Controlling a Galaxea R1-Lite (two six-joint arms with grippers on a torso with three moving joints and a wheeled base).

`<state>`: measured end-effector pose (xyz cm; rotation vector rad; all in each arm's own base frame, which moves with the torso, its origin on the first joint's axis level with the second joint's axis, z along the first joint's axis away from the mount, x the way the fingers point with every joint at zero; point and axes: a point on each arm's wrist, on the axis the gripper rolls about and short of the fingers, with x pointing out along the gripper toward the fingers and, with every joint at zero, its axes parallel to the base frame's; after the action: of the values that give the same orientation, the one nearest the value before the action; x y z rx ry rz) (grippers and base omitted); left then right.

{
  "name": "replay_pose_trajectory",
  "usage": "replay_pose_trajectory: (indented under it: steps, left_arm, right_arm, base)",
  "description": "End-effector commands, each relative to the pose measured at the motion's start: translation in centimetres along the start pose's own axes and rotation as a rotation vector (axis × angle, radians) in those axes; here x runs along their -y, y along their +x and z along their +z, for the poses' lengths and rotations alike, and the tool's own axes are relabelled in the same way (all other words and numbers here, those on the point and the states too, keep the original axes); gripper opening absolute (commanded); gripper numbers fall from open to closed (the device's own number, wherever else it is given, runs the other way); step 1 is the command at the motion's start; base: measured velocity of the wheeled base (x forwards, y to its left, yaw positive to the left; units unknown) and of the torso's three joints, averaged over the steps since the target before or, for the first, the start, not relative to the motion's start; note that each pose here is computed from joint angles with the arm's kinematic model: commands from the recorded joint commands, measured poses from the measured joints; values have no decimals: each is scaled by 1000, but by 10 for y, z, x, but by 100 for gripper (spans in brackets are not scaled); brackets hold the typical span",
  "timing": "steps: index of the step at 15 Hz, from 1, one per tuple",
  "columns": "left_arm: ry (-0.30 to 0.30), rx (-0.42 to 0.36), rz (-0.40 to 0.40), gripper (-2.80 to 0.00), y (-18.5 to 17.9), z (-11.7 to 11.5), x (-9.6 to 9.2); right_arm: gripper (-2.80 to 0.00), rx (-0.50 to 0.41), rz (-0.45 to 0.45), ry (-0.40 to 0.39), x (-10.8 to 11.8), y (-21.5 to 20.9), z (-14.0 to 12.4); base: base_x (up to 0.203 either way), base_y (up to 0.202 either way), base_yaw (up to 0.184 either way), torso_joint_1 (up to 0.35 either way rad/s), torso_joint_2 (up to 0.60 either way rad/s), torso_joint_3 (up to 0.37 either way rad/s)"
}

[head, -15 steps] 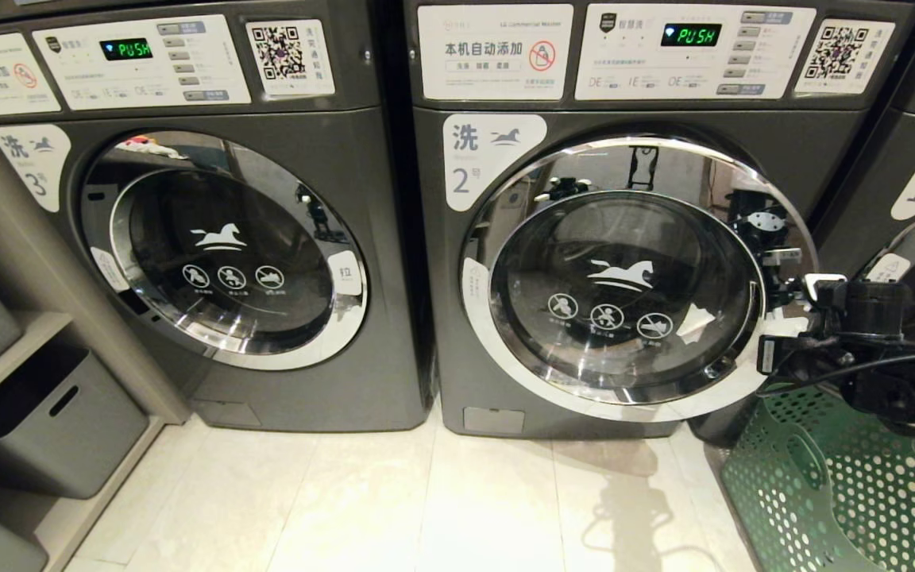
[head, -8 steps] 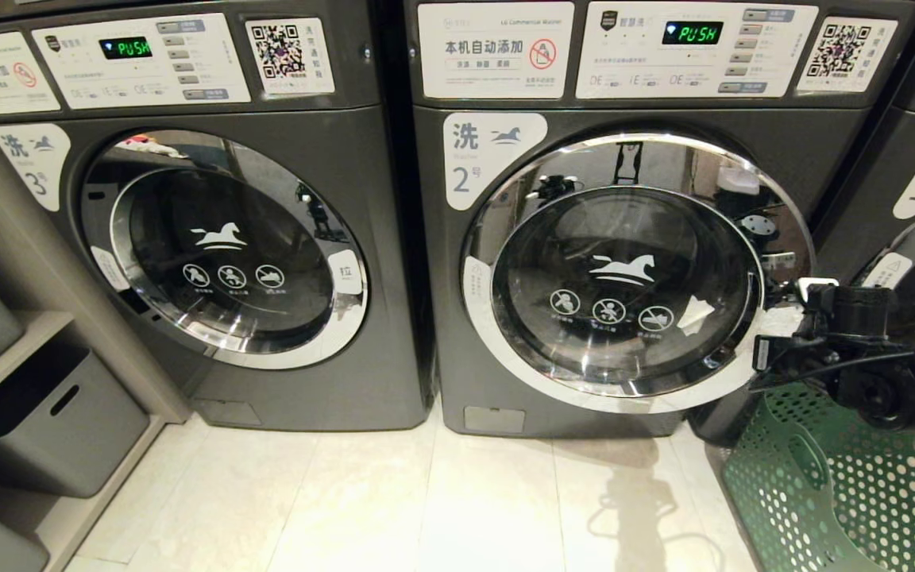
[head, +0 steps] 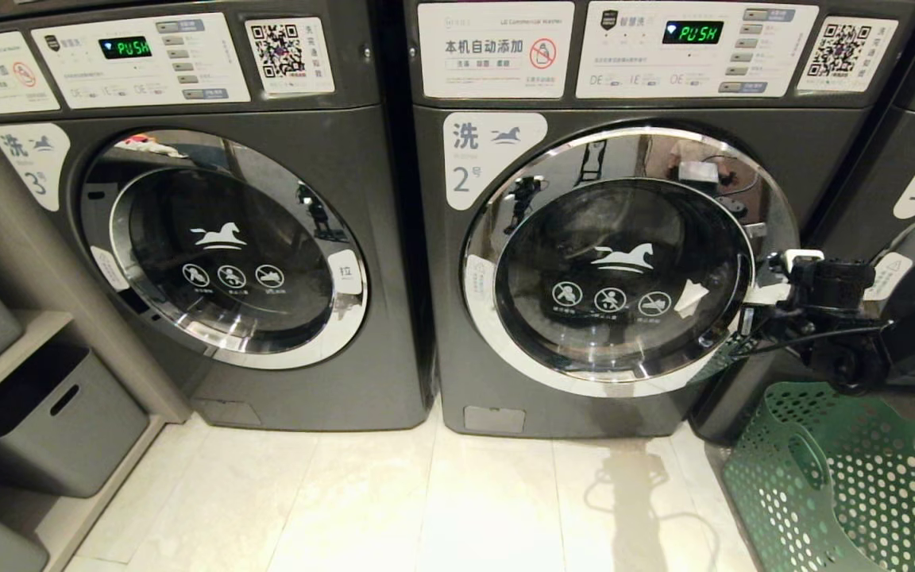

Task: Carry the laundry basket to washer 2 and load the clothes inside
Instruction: Press the washing machine door tightly with the right hand

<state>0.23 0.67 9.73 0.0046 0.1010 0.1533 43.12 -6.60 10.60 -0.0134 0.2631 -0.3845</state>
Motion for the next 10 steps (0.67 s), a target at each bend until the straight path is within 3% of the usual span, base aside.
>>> replay_pose_trajectory:
  steps: [1,6,10]
  left_arm:
    - [4,-13,-63,-280,0,-2,2]
    - [21,-107,-346,-280,-1,-11,7]
    - [12,-125,-369,-280,-2,-12,8]
  right_arm:
    - [-280,15,1,2,-4,18,-4]
    - [-280,32,-8,6,-5,47,-13]
    - [-280,75,-12,18,-6,61,-7]
  base:
    - [0,0,0,0,0,0]
    - [0,0,0,0,0,0]
    - [0,0,0,0,0,0]
